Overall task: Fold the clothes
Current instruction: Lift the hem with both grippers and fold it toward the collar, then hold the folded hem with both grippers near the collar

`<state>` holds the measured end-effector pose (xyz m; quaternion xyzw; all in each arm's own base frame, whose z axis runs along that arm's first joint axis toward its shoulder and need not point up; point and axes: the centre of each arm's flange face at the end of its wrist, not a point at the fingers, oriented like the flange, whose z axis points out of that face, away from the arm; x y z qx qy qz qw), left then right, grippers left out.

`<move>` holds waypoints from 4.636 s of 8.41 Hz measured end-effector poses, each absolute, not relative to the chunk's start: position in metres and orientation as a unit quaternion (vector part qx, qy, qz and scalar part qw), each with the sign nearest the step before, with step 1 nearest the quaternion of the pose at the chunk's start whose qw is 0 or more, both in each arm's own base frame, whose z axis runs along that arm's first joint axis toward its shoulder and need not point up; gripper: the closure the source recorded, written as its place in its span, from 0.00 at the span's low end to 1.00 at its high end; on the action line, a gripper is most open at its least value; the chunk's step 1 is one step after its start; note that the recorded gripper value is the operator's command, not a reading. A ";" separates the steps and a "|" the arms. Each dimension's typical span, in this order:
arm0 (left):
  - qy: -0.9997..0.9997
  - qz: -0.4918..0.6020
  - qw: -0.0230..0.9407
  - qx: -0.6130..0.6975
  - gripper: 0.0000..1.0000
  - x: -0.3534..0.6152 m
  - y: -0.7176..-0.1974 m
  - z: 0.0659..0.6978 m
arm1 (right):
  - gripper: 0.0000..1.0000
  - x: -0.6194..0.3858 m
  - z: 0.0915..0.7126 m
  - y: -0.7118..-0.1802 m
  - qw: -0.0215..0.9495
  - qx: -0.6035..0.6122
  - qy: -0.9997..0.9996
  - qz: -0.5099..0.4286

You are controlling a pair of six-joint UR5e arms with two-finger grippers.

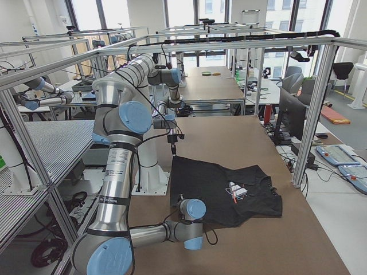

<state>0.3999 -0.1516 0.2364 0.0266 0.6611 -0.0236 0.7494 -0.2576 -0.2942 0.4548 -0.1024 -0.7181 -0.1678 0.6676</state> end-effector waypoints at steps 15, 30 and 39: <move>0.630 -0.120 0.763 0.081 1.00 0.321 -0.316 0.260 | 1.00 -0.215 0.354 -0.459 0.724 0.036 -0.688 -0.027; 0.535 -0.224 0.802 0.142 1.00 0.357 -0.515 0.269 | 1.00 -0.292 0.355 -0.564 0.777 0.195 -0.584 0.132; 0.512 -0.224 0.816 0.150 1.00 0.361 -0.551 0.284 | 1.00 -0.299 0.375 -0.578 0.788 0.197 -0.564 0.149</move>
